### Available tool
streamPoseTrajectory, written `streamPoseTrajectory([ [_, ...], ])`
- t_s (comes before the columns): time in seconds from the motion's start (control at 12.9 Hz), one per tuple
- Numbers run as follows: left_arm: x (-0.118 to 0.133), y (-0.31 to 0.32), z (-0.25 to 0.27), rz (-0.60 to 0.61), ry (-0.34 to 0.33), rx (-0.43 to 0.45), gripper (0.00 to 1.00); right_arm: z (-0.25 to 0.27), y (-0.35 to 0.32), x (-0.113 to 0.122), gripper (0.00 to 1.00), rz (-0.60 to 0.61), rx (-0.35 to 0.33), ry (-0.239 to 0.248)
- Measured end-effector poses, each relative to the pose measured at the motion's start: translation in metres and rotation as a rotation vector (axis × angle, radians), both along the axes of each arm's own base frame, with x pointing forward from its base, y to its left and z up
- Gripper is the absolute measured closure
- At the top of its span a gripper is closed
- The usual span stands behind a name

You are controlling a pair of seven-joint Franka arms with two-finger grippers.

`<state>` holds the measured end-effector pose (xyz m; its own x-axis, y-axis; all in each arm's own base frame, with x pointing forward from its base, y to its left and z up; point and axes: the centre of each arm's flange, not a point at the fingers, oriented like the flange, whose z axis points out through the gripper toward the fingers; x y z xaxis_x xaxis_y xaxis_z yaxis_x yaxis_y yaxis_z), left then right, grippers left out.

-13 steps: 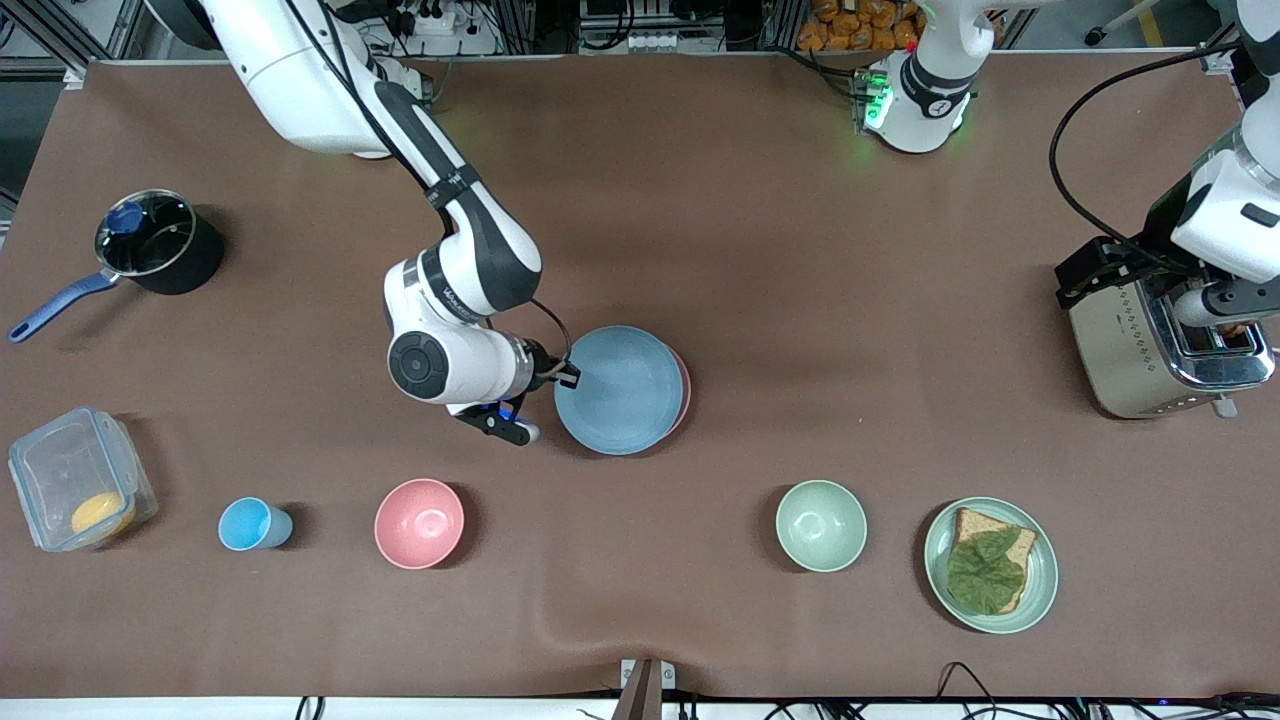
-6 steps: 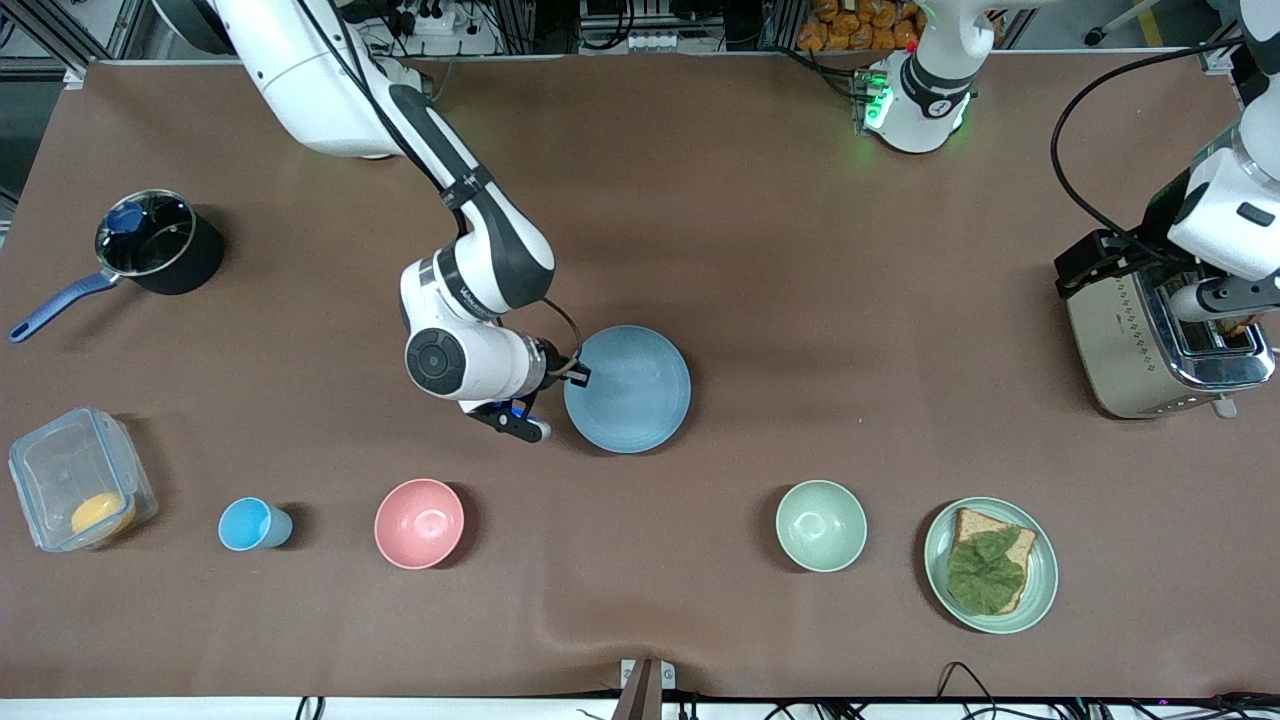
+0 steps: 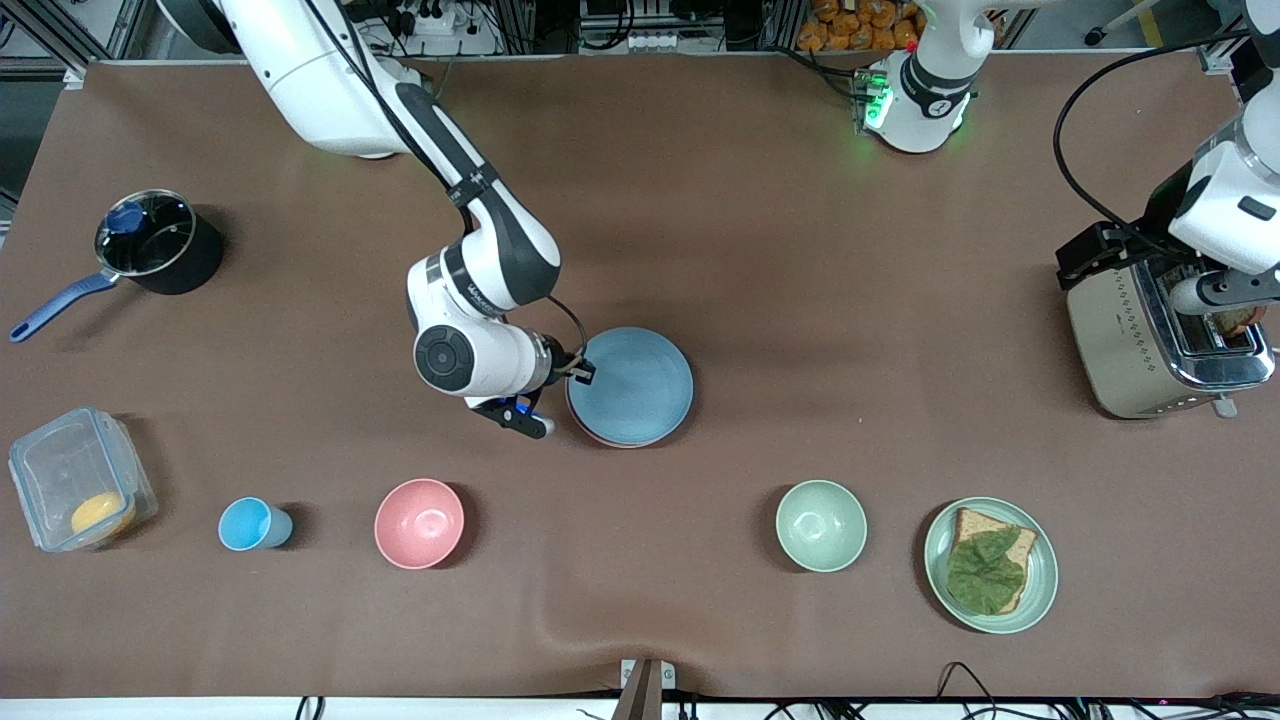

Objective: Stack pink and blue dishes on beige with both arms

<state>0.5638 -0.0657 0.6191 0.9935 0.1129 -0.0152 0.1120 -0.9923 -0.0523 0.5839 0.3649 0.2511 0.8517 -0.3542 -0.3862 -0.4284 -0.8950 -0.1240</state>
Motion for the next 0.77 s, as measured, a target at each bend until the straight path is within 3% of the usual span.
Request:
streamPoseTrajectory([
  [0.23,-0.001,0.000,-0.001,-0.003,0.007,0.001,0.00,0.016,-0.032,0.021,0.31,-0.030,0.000,0.016],
  [0.39,-0.001,0.001,-0.001,-0.003,0.008,0.001,0.00,0.041,-0.068,0.043,0.08,-0.028,0.027,-0.009],
  [0.46,-0.001,0.001,0.000,-0.003,0.008,0.001,0.00,0.053,-0.089,0.052,0.01,-0.010,0.044,-0.021],
  [0.77,-0.001,0.001,0.003,-0.003,0.000,0.000,0.00,0.081,-0.184,0.078,0.00,0.109,0.080,-0.085],
])
